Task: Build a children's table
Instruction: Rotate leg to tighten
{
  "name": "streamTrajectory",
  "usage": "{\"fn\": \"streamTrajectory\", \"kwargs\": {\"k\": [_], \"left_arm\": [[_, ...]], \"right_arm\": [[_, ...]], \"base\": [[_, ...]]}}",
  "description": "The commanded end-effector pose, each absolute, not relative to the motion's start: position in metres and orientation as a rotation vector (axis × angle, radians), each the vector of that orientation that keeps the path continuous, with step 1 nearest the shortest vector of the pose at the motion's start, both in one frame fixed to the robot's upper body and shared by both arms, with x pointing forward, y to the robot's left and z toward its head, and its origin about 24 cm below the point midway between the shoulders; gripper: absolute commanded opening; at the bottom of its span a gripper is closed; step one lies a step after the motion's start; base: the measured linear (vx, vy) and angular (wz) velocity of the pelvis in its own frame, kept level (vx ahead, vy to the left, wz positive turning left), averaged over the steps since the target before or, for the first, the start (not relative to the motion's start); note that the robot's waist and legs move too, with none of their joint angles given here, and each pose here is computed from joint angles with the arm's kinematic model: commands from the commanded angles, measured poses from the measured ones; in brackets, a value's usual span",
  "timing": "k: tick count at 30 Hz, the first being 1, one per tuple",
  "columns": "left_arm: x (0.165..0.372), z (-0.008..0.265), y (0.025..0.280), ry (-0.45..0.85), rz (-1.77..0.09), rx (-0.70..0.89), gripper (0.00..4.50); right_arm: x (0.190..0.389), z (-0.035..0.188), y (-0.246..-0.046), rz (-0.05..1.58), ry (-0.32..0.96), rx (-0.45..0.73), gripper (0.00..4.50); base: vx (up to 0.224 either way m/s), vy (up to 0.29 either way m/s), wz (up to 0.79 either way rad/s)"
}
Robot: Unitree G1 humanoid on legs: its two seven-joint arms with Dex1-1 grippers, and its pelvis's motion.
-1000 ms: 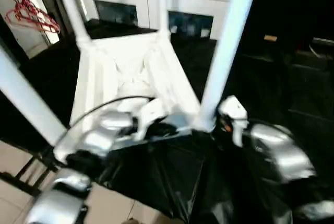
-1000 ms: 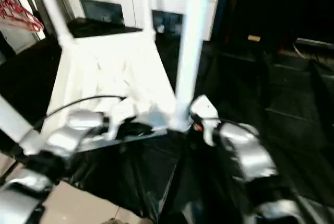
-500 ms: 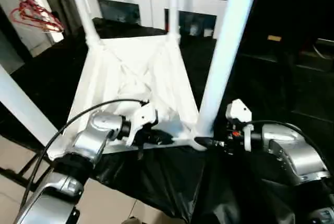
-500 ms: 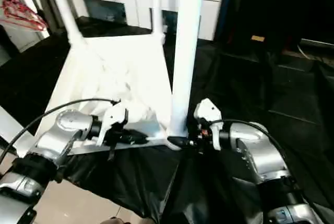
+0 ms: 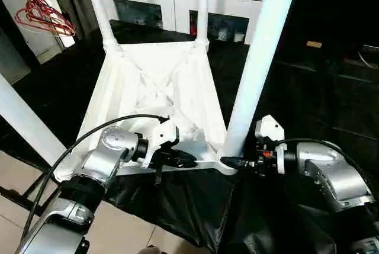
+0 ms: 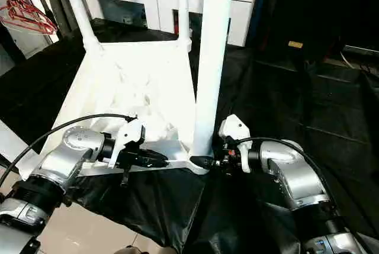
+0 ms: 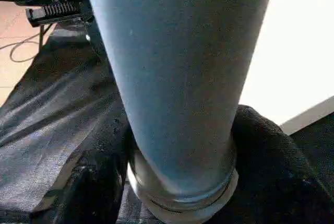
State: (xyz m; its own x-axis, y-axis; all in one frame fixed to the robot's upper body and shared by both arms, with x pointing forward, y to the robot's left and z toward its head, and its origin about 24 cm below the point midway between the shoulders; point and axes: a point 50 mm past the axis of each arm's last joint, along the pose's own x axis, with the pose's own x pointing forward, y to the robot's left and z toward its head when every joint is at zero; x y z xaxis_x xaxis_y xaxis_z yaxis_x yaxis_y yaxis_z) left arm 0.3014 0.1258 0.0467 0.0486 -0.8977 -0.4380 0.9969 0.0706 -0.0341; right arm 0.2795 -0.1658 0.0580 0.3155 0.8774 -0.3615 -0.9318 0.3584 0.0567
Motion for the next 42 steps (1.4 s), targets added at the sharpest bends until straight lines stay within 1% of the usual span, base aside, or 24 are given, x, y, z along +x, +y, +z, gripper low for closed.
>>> {"fn": "streamTrajectory", "kwargs": {"k": [1, 6, 10, 11, 12, 13, 14, 15, 17, 19, 20, 21, 22, 26, 29, 31, 33, 34, 35, 36, 38, 40, 42], "left_arm": [[0.303, 0.06, 0.119, 0.317, -1.504, 0.322, 0.0], [0.303, 0.059, 0.12, 0.318, -1.5, 0.321, 0.0], [0.305, 0.059, 0.119, 0.312, -1.459, 0.328, 0.0], [0.311, 0.057, 0.115, 0.313, -1.385, 0.334, 0.0], [0.311, 0.057, 0.115, 0.313, -1.385, 0.334, 0.0], [0.316, 0.056, 0.111, 0.307, -1.315, 0.337, 0.0], [0.317, 0.055, 0.109, 0.306, -1.298, 0.335, 0.0], [0.324, 0.053, 0.095, 0.295, -1.201, 0.329, 0.0], [0.328, 0.053, 0.085, 0.287, -1.151, 0.325, 0.0], [0.331, 0.052, 0.064, 0.278, -1.08, 0.305, 0.0], [0.331, 0.052, 0.064, 0.278, -1.08, 0.305, 0.0], [0.331, 0.053, 0.052, 0.272, -1.055, 0.294, 0.0], [0.332, 0.054, 0.044, 0.262, -1.033, 0.295, 0.0], [0.332, 0.056, 0.031, 0.236, -1.029, 0.308, 0.0], [0.33, 0.058, 0.029, 0.207, -1.076, 0.334, 0.0], [0.328, 0.057, 0.03, 0.207, -1.103, 0.333, 0.0], [0.325, 0.057, 0.035, 0.205, -1.147, 0.331, 0.0], [0.323, 0.055, 0.038, 0.214, -1.163, 0.326, 0.0], [0.321, 0.055, 0.04, 0.207, -1.188, 0.307, 0.0], [0.321, 0.055, 0.04, 0.207, -1.188, 0.307, 0.0], [0.318, 0.054, 0.044, 0.204, -1.217, 0.287, 0.0], [0.315, 0.052, 0.053, 0.209, -1.252, 0.291, 0.0], [0.313, 0.052, 0.058, 0.21, -1.275, 0.291, 0.0]], "right_arm": [[0.273, 0.055, -0.158, 1.261, 0.373, -0.166, 2.54], [0.272, 0.054, -0.158, 1.265, 0.379, -0.162, 2.54], [0.273, 0.053, -0.155, 1.24, 0.374, -0.148, 2.54], [0.277, 0.048, -0.152, 1.166, 0.358, -0.141, 2.54], [0.277, 0.048, -0.152, 1.166, 0.358, -0.141, 2.54], [0.281, 0.042, -0.149, 1.087, 0.343, -0.139, 2.54], [0.283, 0.04, -0.148, 1.06, 0.342, -0.135, 2.54], [0.292, 0.029, -0.139, 0.899, 0.337, -0.091, 2.54], [0.297, 0.023, -0.132, 0.811, 0.341, -0.051, 2.53], [0.305, 0.016, -0.116, 0.684, 0.352, 0.025, 2.53], [0.305, 0.016, -0.116, 0.684, 0.352, 0.025, 2.53], [0.308, 0.014, -0.106, 0.626, 0.356, 0.056, 2.53], [0.312, 0.013, -0.1, 0.573, 0.363, 0.074, 2.53], [0.318, 0.013, -0.088, 0.518, 0.364, 0.059, 2.53], [0.32, 0.017, -0.082, 0.55, 0.321, 0.094, 2.53], [0.321, 0.019, -0.085, 0.551, 0.307, 0.109, 3.22], [0.323, 0.023, -0.092, 0.555, 0.29, 0.112, 3.22], [0.324, 0.026, -0.097, 0.55, 0.277, 0.083, 3.43], [0.324, 0.027, -0.102, 0.578, 0.272, 0.038, 3.58], [0.324, 0.027, -0.102, 0.578, 0.272, 0.038, 3.58], [0.325, 0.031, -0.111, 0.597, 0.256, -0.002, 3.76], [0.325, 0.039, -0.121, 0.659, 0.235, -0.056, 3.98], [0.323, 0.042, -0.126, 0.713, 0.229, -0.092, 4.06]], "base": [[0.0, 0.0, 0.0], [0.0, 0.0, 0.0], [0.0, 0.0, 0.0], [0.0, 0.0, 0.0], [0.0, 0.0, 0.0], [0.0, 0.0, 0.0], [0.0, 0.0, 0.0], [0.0, 0.0, 0.0], [0.0, 0.0, 0.0], [0.0, 0.0, 0.0], [0.0, 0.0, 0.0], [0.0, 0.0, 0.0], [0.0, 0.0, 0.0], [0.0, 0.0, 0.0], [0.0, 0.0, 0.0], [0.0, 0.0, 0.0], [0.0, 0.0, 0.0], [0.0, 0.0, 0.0], [0.0, 0.0, 0.0], [0.0, 0.0, 0.0], [0.0, 0.0, 0.0], [0.0, 0.0, 0.0], [0.0, 0.0, 0.0]]}}
